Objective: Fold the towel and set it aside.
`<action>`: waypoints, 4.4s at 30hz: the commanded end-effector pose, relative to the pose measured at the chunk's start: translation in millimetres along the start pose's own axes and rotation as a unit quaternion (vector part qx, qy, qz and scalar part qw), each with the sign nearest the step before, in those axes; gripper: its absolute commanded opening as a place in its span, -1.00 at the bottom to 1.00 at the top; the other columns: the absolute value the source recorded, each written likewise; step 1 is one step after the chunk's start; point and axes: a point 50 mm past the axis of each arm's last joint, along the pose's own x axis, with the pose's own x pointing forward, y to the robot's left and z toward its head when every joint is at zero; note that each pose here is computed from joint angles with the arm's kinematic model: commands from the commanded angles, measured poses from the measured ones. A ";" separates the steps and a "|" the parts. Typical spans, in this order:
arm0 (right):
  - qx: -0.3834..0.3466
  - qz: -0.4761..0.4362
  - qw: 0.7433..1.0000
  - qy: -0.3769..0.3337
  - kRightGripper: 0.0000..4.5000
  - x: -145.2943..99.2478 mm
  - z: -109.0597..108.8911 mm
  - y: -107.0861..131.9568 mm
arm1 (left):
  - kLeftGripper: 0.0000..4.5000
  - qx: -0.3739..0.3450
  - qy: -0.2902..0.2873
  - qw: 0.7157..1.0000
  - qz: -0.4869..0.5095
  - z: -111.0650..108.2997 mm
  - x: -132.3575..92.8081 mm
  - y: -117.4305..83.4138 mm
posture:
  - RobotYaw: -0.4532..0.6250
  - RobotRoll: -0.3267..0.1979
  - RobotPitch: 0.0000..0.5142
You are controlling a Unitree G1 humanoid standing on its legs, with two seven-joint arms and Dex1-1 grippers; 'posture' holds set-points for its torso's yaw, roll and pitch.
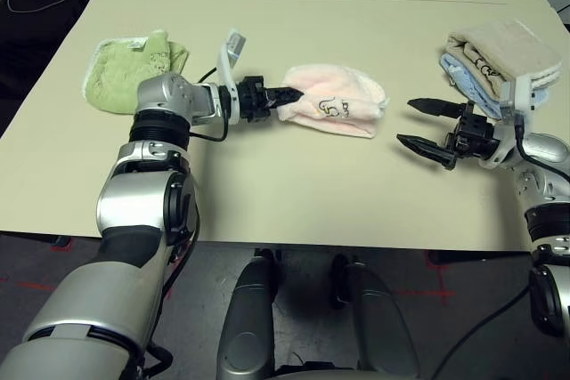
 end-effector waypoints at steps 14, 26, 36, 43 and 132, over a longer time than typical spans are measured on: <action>-0.004 0.008 1.000 0.010 1.00 4.1 -2.0 -3.0 | -0.98 0.059 -0.252 0.961 0.098 59.2 -58.9 -2.8 | 0.08 0.25 -0.04; -0.007 0.013 1.000 0.010 1.00 7.2 -0.2 -5.0 | -0.98 0.111 -0.447 0.874 0.156 101.8 -100.2 -9.6 | 0.10 0.25 -0.04; -0.007 0.013 1.000 0.009 1.00 8.8 -0.5 -5.0 | -0.98 0.148 -0.481 0.830 0.241 100.7 -139.4 1.5 | 0.11 0.25 -0.03; -0.008 0.015 1.000 0.009 1.00 8.6 0.2 -5.4 | -0.98 0.150 -0.502 0.804 0.281 85.9 -161.8 11.2 | 0.11 0.25 -0.02; 0.013 -0.273 0.960 -0.068 1.00 52.2 -6.9 -23.0 | 0.99 0.340 -0.257 0.860 0.281 -7.8 -84.8 25.0 | 0.09 0.25 -0.03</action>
